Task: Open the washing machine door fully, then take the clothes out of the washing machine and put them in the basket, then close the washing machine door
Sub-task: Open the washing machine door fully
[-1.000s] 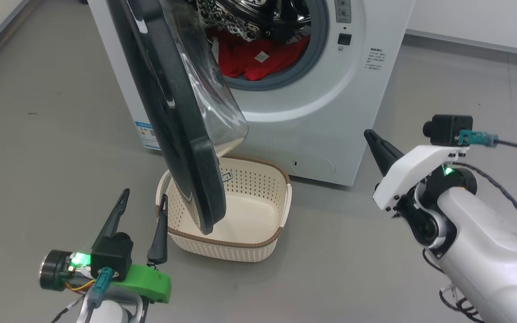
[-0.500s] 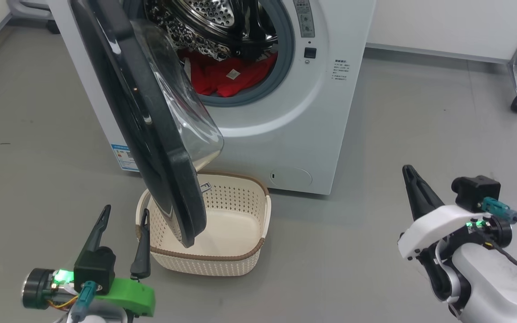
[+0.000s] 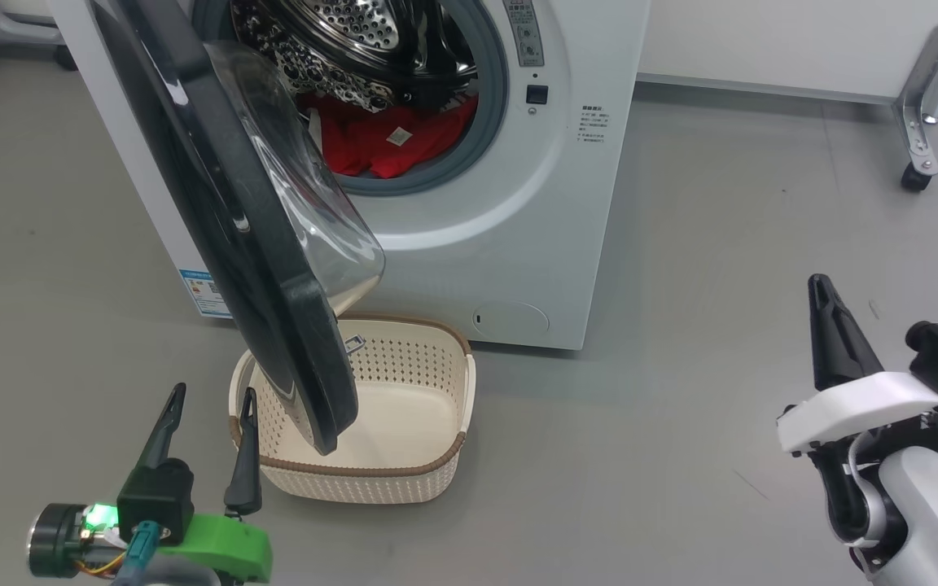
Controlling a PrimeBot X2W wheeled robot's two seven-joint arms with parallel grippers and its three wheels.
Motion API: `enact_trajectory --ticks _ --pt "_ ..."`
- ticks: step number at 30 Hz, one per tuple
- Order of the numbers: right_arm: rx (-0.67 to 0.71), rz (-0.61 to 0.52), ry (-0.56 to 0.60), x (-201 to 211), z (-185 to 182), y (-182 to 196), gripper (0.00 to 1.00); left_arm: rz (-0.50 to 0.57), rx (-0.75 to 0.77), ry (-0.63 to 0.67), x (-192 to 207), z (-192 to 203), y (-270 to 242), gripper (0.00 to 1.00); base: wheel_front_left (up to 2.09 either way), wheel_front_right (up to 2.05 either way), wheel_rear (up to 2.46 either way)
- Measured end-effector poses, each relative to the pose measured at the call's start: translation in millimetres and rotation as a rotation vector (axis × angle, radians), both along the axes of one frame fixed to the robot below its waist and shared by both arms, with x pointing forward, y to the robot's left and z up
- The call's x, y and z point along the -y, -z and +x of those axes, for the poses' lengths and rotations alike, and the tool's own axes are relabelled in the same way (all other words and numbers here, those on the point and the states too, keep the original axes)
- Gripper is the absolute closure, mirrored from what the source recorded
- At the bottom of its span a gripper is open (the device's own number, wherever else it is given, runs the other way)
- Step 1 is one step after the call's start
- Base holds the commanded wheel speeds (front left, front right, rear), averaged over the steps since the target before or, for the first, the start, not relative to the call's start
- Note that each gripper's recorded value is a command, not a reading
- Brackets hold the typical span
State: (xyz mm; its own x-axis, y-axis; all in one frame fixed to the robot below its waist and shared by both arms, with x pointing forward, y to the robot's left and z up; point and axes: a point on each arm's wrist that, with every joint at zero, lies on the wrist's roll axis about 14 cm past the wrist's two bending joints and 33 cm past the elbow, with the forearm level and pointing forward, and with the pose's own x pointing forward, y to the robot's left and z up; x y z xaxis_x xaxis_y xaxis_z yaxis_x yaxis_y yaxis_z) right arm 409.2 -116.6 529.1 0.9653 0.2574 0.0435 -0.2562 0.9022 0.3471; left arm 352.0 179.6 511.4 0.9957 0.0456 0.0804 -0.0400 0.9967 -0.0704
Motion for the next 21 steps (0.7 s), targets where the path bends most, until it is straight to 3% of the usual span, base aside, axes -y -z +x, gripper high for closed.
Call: enact_trajectory --ticks 8,10,11,21 --pt "0.003 -0.016 0.152 42 -14 11 1.0 -0.003 -0.016 0.004 1 3 5 0.0 0.0 0.0 0.0" --pt "-0.008 -0.016 0.163 42 -19 17 0.16 -0.003 -0.02 0.007 2 5 7 0.0 0.0 0.0 0.0" --pt "-0.009 -0.025 0.165 42 -21 19 0.0 -0.003 -0.023 0.008 3 5 8 0.0 0.0 0.0 0.0" --pt "-0.004 -0.045 0.139 27 -34 23 0.0 -0.005 -0.053 0.008 5 5 17 0.0 0.0 0.0 0.0"
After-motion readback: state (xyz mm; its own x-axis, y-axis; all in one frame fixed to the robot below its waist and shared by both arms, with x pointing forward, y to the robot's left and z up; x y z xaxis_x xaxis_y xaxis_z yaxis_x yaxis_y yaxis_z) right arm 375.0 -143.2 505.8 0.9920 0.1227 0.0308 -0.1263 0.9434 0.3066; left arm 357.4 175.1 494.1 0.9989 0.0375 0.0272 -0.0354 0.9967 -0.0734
